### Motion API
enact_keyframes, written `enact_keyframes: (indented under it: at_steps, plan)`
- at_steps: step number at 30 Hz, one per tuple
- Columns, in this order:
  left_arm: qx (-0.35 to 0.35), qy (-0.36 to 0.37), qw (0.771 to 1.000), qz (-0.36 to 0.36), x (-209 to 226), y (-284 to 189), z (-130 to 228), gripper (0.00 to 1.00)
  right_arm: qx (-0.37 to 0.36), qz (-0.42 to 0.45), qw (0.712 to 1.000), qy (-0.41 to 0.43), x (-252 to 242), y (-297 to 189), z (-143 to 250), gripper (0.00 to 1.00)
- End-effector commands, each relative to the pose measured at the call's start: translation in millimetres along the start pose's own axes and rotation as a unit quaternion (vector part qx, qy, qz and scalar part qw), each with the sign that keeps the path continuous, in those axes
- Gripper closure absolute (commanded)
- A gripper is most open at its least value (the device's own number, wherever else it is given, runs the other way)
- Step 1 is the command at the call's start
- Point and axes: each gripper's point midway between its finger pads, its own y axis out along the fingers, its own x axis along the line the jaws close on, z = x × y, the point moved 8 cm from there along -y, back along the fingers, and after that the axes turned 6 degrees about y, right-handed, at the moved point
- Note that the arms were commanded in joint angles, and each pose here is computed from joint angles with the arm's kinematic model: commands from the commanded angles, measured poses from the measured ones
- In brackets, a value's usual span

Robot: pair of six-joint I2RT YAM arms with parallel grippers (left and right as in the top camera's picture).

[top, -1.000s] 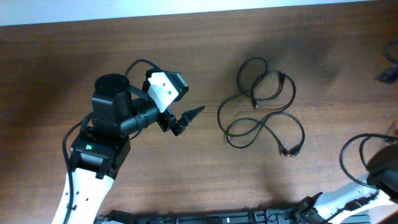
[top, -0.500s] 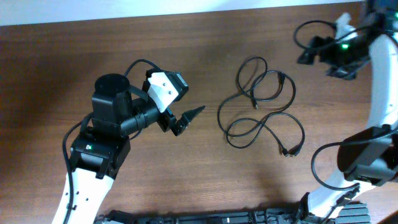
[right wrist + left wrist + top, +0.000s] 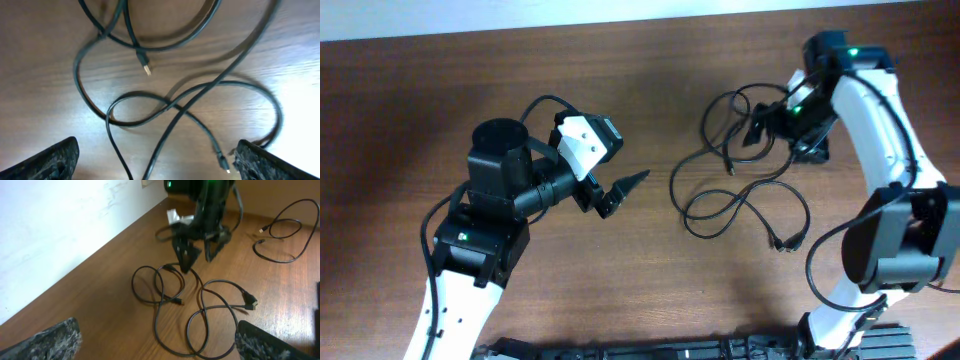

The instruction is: Untangle cables

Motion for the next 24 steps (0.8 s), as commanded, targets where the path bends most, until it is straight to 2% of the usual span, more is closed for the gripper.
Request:
enact_keyframes:
  at_steps: [1, 7, 10, 11, 15, 19, 21, 22, 23, 24]
  plan:
    - [-0.006, 0.005, 1.000, 0.007, -1, -1, -4, 0.01, 0.026, 0.015, 0.999, 0.020, 9, 31, 14, 0.01]
    - [-0.006, 0.005, 1.000, 0.007, -1, -1, -4, 0.01, 0.052, 0.033, 0.997, 0.037, 12, 77, 37, 0.00]
    - [-0.006, 0.005, 1.000, 0.007, -1, -1, -4, 0.01, 0.054, 0.036, 0.997, 0.044, 11, 84, 40, 0.07]
    - [-0.006, 0.005, 1.000, 0.007, -1, -1, -4, 0.01, 0.051, 0.034, 0.997, 0.045, 11, 85, 39, 0.18]
    - [-0.006, 0.005, 1.000, 0.007, -1, -1, -4, 0.01, 0.045, 0.031, 0.998, 0.043, 12, 85, 37, 0.30]
    - [-0.006, 0.005, 1.000, 0.007, -1, -1, -4, 0.01, 0.045, 0.031, 0.998, 0.043, 12, 86, 37, 0.51]
    - [-0.006, 0.005, 1.000, 0.007, -1, -1, -4, 0.01, 0.045, 0.031, 0.998, 0.043, 12, 86, 37, 0.69]
    - [-0.006, 0.005, 1.000, 0.007, -1, -1, -4, 0.01, 0.045, 0.031, 0.998, 0.043, 12, 86, 37, 0.85]
    - [-0.006, 0.005, 1.000, 0.007, -1, -1, -4, 0.01, 0.045, 0.031, 0.998, 0.043, 12, 86, 37, 0.96]
    - [-0.006, 0.005, 1.000, 0.007, -1, -1, -4, 0.01, 0.045, 0.031, 0.998, 0.043, 12, 86, 37, 0.96]
